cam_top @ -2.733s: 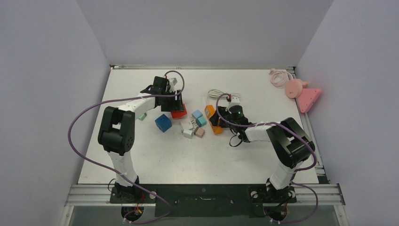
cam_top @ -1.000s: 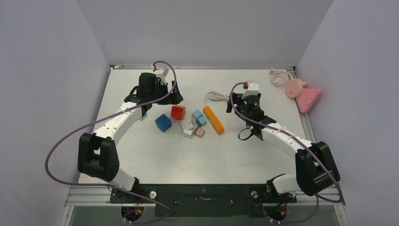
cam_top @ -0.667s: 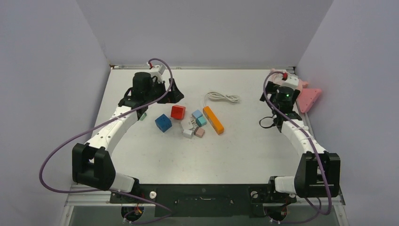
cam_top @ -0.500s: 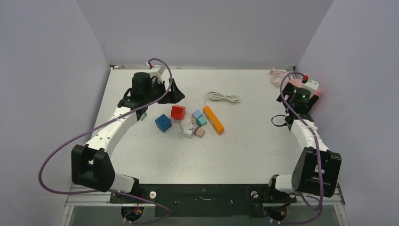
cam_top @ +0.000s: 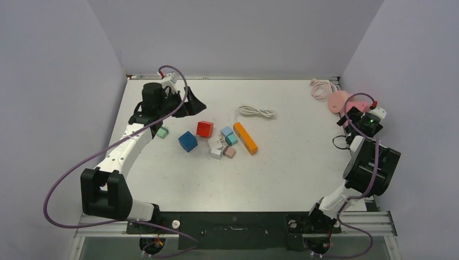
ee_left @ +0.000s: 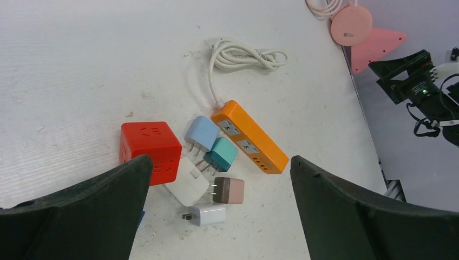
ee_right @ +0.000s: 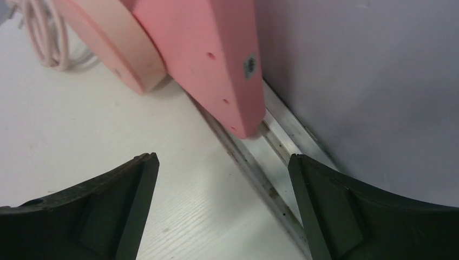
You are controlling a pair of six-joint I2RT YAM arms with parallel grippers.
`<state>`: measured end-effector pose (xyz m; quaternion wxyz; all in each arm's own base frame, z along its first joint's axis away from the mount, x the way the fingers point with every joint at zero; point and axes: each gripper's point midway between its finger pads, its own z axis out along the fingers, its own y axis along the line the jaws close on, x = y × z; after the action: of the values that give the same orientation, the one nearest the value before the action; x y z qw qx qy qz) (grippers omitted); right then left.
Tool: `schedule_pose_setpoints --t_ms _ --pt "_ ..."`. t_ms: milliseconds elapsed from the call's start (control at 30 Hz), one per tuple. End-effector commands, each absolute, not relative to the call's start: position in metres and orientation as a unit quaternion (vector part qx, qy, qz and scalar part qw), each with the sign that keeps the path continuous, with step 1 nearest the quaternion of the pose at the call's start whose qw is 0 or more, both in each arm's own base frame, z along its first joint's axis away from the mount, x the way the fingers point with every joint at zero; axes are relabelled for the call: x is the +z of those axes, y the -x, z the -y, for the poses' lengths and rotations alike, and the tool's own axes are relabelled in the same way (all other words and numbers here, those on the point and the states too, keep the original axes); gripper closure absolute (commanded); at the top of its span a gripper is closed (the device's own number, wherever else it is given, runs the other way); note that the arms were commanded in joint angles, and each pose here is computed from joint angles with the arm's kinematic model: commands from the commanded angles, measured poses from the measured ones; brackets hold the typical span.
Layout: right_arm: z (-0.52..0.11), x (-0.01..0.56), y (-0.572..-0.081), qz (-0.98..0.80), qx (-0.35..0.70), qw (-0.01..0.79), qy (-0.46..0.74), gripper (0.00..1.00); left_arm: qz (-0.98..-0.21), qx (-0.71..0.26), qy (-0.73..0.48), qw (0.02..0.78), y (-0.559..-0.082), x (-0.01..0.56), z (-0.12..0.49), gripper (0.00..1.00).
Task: Pull the plug off the socket
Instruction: Move the socket to the center of the board.
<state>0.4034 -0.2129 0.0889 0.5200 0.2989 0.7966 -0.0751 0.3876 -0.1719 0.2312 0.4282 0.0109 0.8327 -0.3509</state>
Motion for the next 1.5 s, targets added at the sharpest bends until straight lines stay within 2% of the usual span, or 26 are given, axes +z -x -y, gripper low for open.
schedule_pose_setpoints --t_ms 0,233,733,1000,1200,1467 --pt "0.241 0.104 -0.421 -0.778 -0.044 0.558 -0.285 0.04 -0.806 -0.373 -0.021 0.458 -0.39 0.258 0.173 0.04" --pt "0.262 0.106 -0.432 -0.781 -0.075 0.569 -0.245 0.04 -0.809 -0.386 -0.011 0.444 -0.394 0.254 0.17 0.04" --pt "0.273 0.081 -0.473 -0.807 -0.041 0.555 -0.196 0.11 -0.815 -0.379 -0.008 0.438 -0.396 0.247 0.167 0.04" --pt "0.254 0.089 -0.485 -0.811 -0.031 0.562 -0.158 0.28 -0.816 -0.379 -0.008 0.436 -0.397 0.244 0.167 0.04" --pt "0.23 0.103 -0.497 -0.813 -0.038 0.567 -0.131 0.36 -0.816 -0.38 -0.007 0.435 -0.397 0.245 0.167 0.04" --pt "0.199 0.121 -0.501 -0.813 -0.111 0.563 -0.098 0.44 -0.812 -0.386 -0.009 0.437 -0.395 0.248 0.169 0.04"
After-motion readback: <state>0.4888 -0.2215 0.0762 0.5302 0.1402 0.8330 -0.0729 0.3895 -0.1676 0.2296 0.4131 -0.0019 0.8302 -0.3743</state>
